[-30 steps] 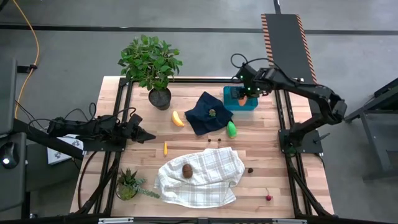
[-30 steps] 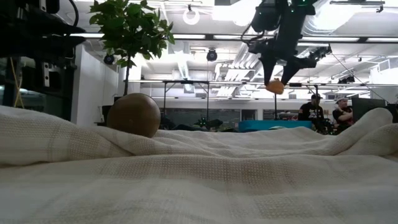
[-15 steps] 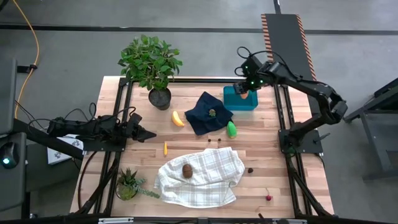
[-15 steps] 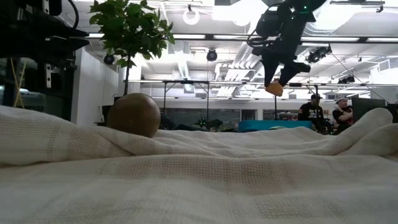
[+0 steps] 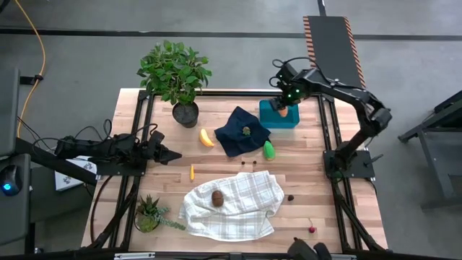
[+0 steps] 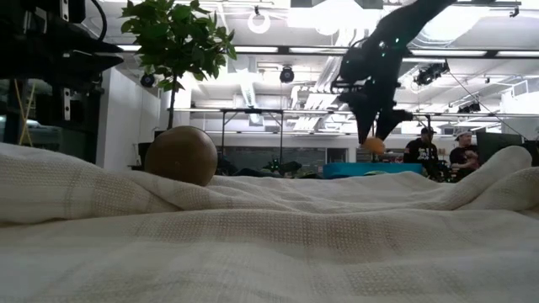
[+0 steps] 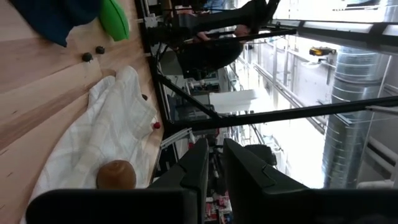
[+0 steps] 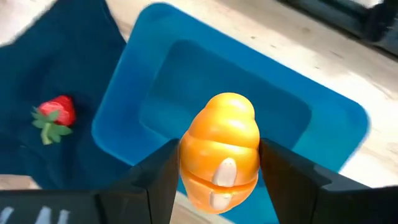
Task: Pick and placing Produce into tupperware
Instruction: Put the yellow durian into the blue bin
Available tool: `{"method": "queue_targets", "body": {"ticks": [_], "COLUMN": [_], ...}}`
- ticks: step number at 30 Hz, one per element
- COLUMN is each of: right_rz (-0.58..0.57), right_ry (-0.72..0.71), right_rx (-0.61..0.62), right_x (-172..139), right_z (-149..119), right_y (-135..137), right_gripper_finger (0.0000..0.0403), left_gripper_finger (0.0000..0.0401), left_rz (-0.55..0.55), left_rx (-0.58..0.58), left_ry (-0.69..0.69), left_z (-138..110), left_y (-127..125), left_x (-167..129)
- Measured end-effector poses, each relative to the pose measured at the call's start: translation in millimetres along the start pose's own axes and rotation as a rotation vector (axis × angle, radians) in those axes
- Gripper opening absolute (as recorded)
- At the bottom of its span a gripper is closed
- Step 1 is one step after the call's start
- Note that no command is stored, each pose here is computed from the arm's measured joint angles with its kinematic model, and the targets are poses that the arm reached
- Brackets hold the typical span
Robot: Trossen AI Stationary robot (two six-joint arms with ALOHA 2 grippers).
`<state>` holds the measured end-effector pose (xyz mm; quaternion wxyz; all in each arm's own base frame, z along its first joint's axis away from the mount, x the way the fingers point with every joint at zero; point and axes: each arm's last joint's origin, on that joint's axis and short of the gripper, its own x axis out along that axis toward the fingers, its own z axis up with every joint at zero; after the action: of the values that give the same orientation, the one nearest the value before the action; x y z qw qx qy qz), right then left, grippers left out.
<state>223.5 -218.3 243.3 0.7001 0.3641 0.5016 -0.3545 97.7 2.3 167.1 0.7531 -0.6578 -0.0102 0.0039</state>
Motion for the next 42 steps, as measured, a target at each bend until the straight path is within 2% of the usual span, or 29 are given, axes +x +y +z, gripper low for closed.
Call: {"method": "queue_targets", "body": {"ticks": [17,34,42], "right_rz": [-0.032,-0.044,-0.04], "right_ry": [0.082,0.128,0.114], "right_rx": [-0.027,-0.005,-0.006], "right_x": [51,77,78], "right_z": [12,15,17], "right_y": [-1,-3,-3], "right_gripper_finger": [0.0197,0.0197,0.0197], "left_gripper_finger": [0.004,0.004,0.004], "left_rz": [0.0,-0.001,-0.001], "left_rx": [0.001,0.003,0.003], "left_ry": [0.0,0.0,0.0], "left_z": [0,0,0], "left_y": [0,0,0], "left_x": [0,0,0]}}
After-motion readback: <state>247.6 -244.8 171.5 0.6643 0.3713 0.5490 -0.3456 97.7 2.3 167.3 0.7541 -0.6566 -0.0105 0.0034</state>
